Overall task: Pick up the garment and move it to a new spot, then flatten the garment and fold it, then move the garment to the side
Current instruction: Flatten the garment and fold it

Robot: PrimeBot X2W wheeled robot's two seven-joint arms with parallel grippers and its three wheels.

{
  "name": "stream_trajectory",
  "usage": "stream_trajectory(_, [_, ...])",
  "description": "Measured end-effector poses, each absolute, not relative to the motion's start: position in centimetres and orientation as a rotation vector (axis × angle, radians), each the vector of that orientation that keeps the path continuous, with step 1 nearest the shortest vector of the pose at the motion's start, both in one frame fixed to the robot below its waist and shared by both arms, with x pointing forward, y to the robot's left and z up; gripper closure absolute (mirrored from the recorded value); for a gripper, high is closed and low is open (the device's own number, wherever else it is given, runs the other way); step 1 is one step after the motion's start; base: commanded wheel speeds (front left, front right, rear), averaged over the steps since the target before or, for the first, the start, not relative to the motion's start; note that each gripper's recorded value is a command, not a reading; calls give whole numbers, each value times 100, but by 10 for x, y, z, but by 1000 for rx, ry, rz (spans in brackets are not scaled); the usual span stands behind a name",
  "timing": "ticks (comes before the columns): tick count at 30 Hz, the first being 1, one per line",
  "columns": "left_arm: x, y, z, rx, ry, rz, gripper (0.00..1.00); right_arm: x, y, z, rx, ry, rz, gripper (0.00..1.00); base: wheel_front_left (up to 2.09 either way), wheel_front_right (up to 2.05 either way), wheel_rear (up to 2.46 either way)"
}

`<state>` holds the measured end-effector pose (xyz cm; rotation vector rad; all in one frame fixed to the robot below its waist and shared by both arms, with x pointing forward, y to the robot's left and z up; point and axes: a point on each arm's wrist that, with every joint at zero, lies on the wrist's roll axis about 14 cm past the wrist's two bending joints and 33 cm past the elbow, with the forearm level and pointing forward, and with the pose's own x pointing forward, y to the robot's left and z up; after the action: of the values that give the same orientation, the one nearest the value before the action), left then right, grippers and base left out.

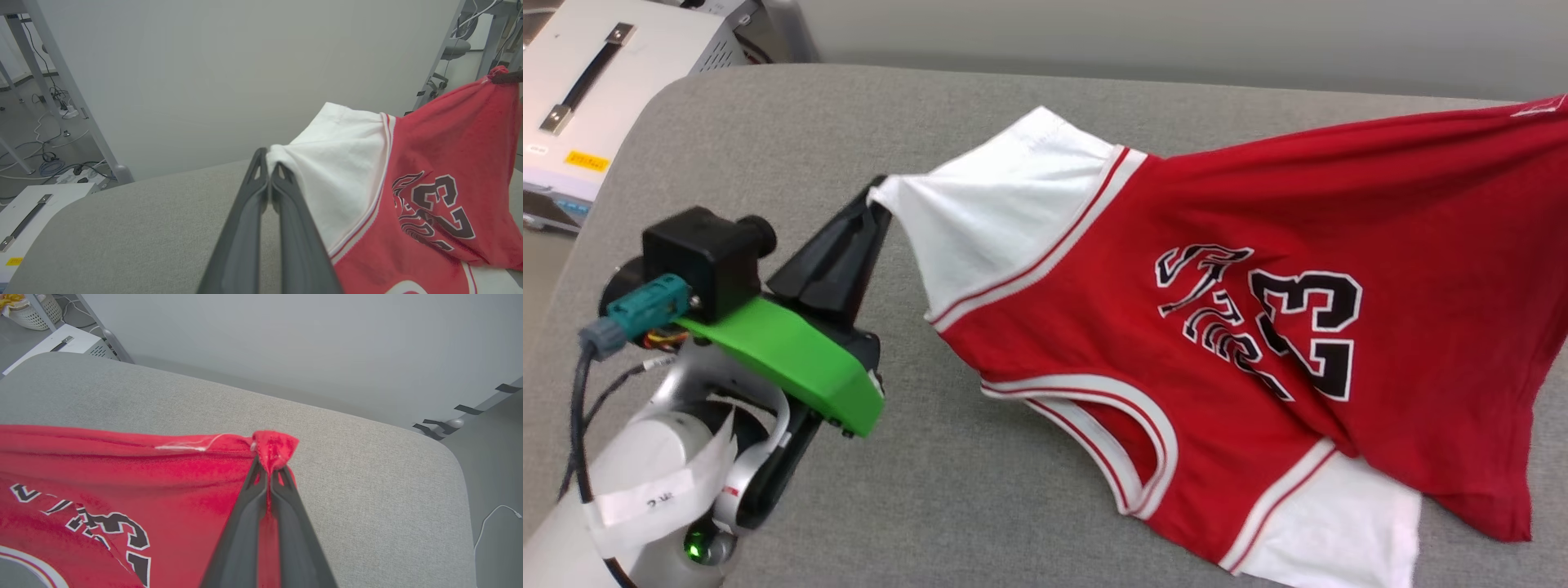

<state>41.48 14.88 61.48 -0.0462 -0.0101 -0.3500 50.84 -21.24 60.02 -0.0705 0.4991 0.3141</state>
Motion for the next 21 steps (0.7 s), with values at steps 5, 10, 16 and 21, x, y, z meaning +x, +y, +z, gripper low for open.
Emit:
stream_trajectory(5, [420, 145, 670, -13, -167, -363, 100, 490, -228, 638, -86, 394, 289, 100, 0, 0, 0])
stream_trajectory(10, [420, 142, 721, 33, -320, -359, 100, 474, -235, 672, -93, 272, 275, 100, 0, 0, 0])
stream_trajectory(16, [419, 134, 764, 118, -460, -360, 100, 459, -245, 700, -92, 157, 247, 100, 0, 0, 0])
stream_trajectory(21, [419, 135, 797, 173, -576, -334, 100, 457, -250, 712, -86, 93, 234, 100, 0, 0, 0])
